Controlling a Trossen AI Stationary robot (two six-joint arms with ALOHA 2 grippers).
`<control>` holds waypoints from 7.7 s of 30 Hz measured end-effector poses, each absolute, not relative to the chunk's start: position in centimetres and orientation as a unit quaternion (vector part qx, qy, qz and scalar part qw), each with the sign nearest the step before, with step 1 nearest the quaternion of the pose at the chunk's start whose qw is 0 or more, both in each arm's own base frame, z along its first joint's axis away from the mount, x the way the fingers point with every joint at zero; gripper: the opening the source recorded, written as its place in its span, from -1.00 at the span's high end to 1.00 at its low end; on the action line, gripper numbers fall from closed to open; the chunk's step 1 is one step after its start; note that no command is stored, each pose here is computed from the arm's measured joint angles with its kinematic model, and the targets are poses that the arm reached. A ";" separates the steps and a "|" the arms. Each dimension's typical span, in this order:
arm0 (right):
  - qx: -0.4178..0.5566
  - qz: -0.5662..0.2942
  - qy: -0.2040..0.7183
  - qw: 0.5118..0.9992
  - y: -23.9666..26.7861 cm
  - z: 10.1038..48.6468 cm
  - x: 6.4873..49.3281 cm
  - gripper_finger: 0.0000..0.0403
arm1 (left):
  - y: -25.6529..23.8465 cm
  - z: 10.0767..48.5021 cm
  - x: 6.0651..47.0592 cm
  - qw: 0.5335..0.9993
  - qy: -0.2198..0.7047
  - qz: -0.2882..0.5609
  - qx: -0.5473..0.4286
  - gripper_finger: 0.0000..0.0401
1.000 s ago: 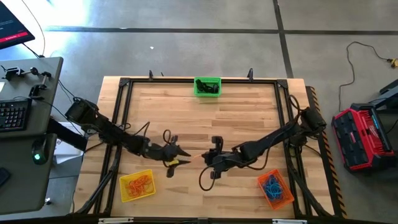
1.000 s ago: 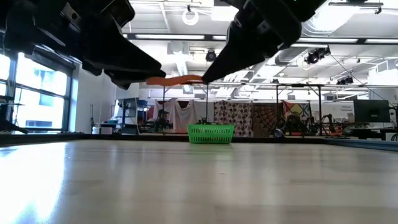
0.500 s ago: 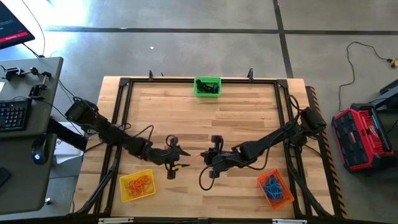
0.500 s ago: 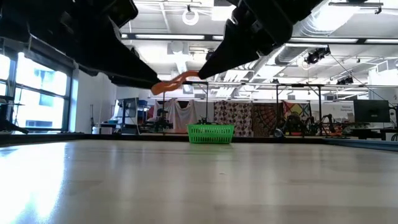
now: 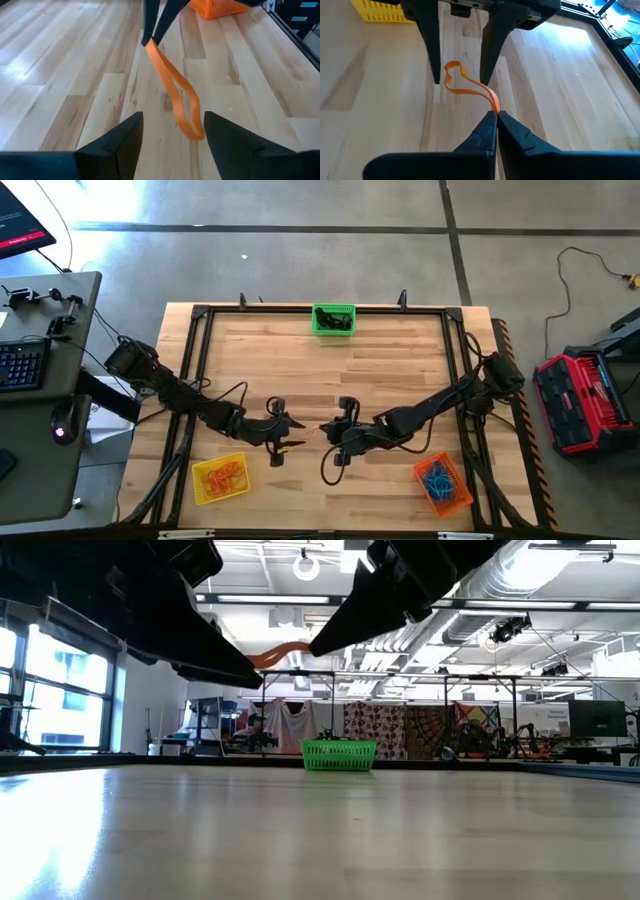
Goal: Sort rubber bands into baskets
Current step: Put the orange rubber band into the yellow bin, then return to Home Position
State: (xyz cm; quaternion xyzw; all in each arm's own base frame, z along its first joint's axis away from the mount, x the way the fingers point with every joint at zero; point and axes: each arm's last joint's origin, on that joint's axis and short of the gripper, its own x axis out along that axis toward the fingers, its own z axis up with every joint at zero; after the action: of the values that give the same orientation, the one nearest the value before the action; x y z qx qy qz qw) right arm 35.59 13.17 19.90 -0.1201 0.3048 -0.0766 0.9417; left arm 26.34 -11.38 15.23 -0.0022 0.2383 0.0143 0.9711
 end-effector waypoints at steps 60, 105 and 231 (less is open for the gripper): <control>-0.120 -0.122 0.310 0.935 11.9 19.8 35.8 0.15 | -17.0 19.2 11.2 0.812 0.531 -0.173 -0.168 1.00; -0.121 -0.093 0.322 0.935 11.2 19.7 36.1 0.15 | -16.0 19.9 12.1 0.802 0.533 -0.172 -0.210 0.34; -0.020 -0.048 -0.067 0.996 0.3 18.0 9.6 1.00 | 1.2 20.8 9.6 0.999 0.001 0.035 -0.013 1.00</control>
State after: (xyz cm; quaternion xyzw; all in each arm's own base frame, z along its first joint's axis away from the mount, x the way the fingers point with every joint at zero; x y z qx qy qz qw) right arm 9.57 0.35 17.97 -0.0204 -0.0670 -0.0483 0.9964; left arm 9.56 1.22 20.78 -0.0127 0.0013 0.0346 0.9993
